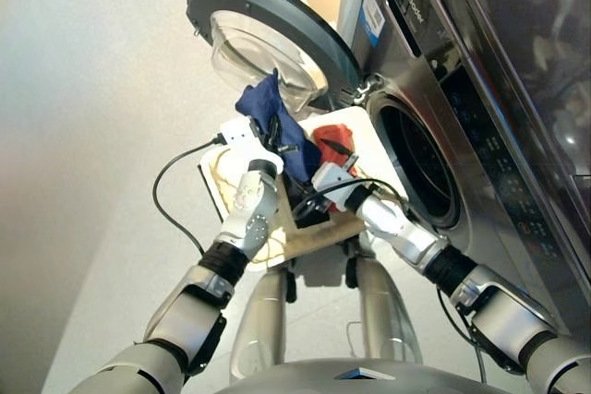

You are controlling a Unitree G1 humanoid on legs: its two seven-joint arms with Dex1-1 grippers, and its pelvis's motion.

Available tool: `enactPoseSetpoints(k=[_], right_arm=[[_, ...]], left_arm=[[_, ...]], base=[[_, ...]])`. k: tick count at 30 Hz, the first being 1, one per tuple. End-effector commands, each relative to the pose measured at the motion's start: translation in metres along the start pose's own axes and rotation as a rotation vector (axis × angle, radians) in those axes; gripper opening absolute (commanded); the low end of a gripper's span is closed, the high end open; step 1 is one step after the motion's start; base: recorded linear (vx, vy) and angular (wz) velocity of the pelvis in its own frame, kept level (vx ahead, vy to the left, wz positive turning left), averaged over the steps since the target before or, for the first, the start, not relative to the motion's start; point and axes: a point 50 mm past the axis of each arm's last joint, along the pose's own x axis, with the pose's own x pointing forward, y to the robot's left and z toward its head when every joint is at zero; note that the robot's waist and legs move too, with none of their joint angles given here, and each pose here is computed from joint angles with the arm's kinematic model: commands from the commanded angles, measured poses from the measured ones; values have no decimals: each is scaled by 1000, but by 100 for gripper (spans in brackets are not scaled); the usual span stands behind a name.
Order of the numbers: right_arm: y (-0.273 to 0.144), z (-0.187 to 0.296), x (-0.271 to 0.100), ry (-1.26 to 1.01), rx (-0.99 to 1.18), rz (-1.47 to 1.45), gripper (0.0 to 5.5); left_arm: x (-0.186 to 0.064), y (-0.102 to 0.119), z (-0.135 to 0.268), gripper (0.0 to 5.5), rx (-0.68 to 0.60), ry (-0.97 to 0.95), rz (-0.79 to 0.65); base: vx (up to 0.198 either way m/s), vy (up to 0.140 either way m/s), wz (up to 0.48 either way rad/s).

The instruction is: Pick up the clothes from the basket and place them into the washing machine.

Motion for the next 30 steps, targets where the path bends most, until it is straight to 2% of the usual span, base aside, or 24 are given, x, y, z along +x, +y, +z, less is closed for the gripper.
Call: enactPoseSetpoints(k=[1, 3, 4, 5, 6, 7, 17, 18, 19, 20, 21, 26, 30], right_arm=[[-5, 40, 17, -178, -25, -34, 550], [-7, 41, 18, -181, -32, -44, 550], [-7, 41, 18, -180, -32, -48, 466], [-8, 40, 18, -175, -36, -54, 239], [-9, 40, 19, -174, -44, -58, 65], [-11, 41, 18, -178, -47, -69, 0], [-26, 40, 3, -192, -41, -142, 0], [-26, 40, 3, -192, -41, -142, 0], [-27, 35, -1, -176, -32, -149, 0], [-27, 35, -1, -176, -32, -149, 0], [-27, 31, -3, -163, -26, -157, 0], [-27, 12, -13, -84, 6, -210, 0], [-19, -8, -19, -1, 80, -256, 0]], left_arm=[[-1, -22, 28, 0, -91, -153, -123], [-4, -24, 27, 0, -100, -147, -145], [-5, -25, 27, 0, -107, -144, -150], [-6, -24, 26, 0, -109, -136, -155], [-7, -25, 25, 0, -110, -133, -160], [-8, -25, 26, 0, -114, -135, -164], [-12, -19, 25, 0, -115, -123, -158], [-12, -19, 25, 88, -115, -123, -158], [-12, -17, 24, 472, -109, -116, -150], [-12, -17, 24, 472, -109, -116, -150], [-13, -14, 23, 550, -109, -110, -141], [-13, -3, 19, 550, -112, -91, -108], [-13, 24, 22, 550, -131, -129, 61]], base=[[0, 0, 0], [0, 0, 0], [0, 0, 0], [0, 0, 0], [0, 0, 0], [0, 0, 0], [0, 0, 0], [0, 0, 0], [0, 0, 0], [0, 0, 0], [0, 0, 0], [0, 0, 0], [0, 0, 0]])
